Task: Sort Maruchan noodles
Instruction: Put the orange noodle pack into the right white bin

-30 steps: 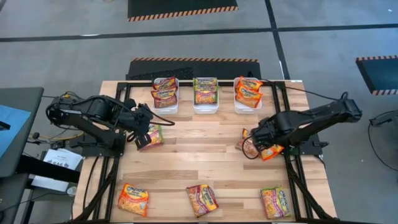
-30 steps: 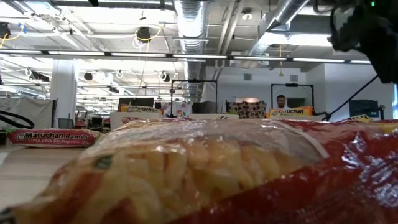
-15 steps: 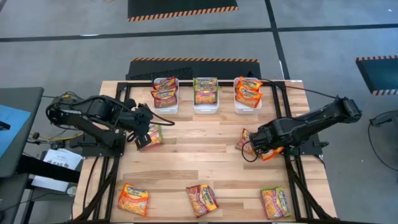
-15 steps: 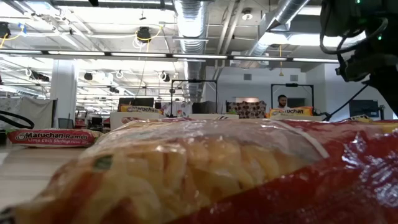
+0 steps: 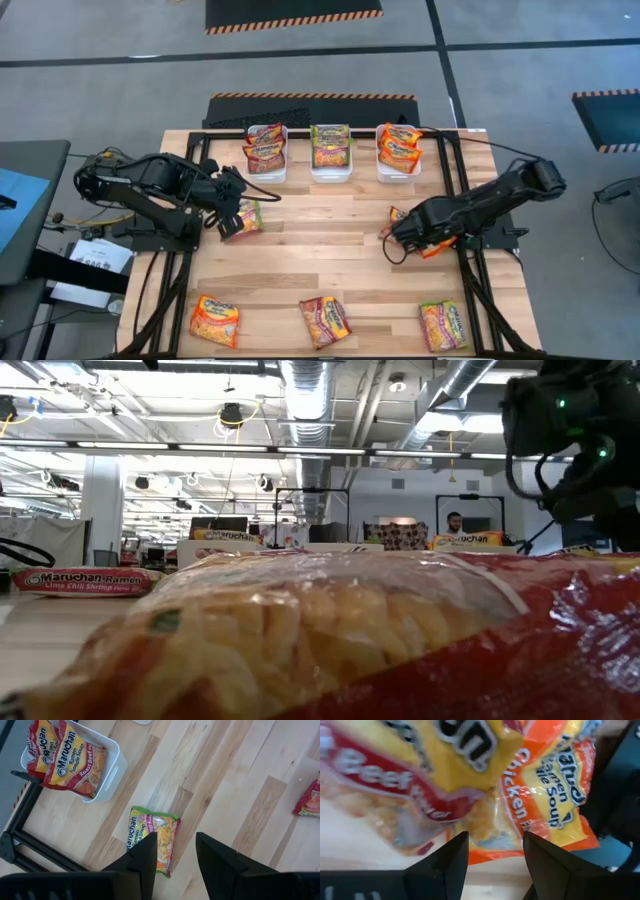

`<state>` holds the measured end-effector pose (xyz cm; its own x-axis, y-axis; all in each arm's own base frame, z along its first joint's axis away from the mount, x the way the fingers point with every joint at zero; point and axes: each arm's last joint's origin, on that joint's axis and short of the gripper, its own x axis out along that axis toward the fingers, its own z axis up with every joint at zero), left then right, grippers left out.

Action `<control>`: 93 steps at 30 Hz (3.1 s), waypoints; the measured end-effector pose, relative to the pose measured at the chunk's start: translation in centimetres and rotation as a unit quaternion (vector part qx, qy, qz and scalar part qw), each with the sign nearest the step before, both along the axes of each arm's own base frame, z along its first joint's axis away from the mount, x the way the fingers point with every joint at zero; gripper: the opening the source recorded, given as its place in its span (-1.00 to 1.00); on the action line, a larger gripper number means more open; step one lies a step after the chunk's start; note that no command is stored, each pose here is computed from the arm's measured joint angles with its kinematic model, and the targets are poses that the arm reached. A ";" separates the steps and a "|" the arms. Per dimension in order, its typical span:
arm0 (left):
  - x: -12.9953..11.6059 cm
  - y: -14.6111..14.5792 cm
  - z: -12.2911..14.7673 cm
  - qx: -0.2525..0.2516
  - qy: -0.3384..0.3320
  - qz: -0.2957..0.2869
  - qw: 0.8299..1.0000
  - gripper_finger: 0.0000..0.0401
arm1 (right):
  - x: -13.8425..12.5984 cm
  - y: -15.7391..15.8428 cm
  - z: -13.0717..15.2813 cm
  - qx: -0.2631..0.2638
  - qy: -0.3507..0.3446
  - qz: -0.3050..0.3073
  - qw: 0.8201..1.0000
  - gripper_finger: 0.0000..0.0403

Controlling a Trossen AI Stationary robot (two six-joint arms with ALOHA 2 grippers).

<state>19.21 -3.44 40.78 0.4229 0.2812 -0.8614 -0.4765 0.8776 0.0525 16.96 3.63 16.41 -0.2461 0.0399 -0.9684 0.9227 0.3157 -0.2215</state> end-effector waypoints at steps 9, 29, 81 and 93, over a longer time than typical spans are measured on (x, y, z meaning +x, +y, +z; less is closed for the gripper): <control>0.0 0.0 0.0 0.000 0.000 0.000 1.000 -0.39 | 1.1 0.1 -2.5 -0.008 0.052 -0.004 0.999 0.06; 0.0 0.0 0.0 0.007 0.004 -0.013 1.000 -0.39 | 2.2 -1.0 -4.6 0.056 0.114 -0.004 0.992 -0.93; 1.3 2.3 1.1 0.171 -0.065 0.054 0.982 -0.39 | 4.7 -10.0 13.6 -0.326 -0.006 0.172 0.930 -0.97; 1.7 5.2 1.5 0.223 -0.066 0.113 0.966 -0.39 | 6.4 -16.5 9.9 -0.250 0.142 0.312 0.906 -0.97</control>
<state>20.94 1.73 42.31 0.4060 0.7101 -0.5752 -0.6815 0.6546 0.3271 23.38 -12.85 26.31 -0.3116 -0.6183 -0.7215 0.4833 0.5506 -0.6806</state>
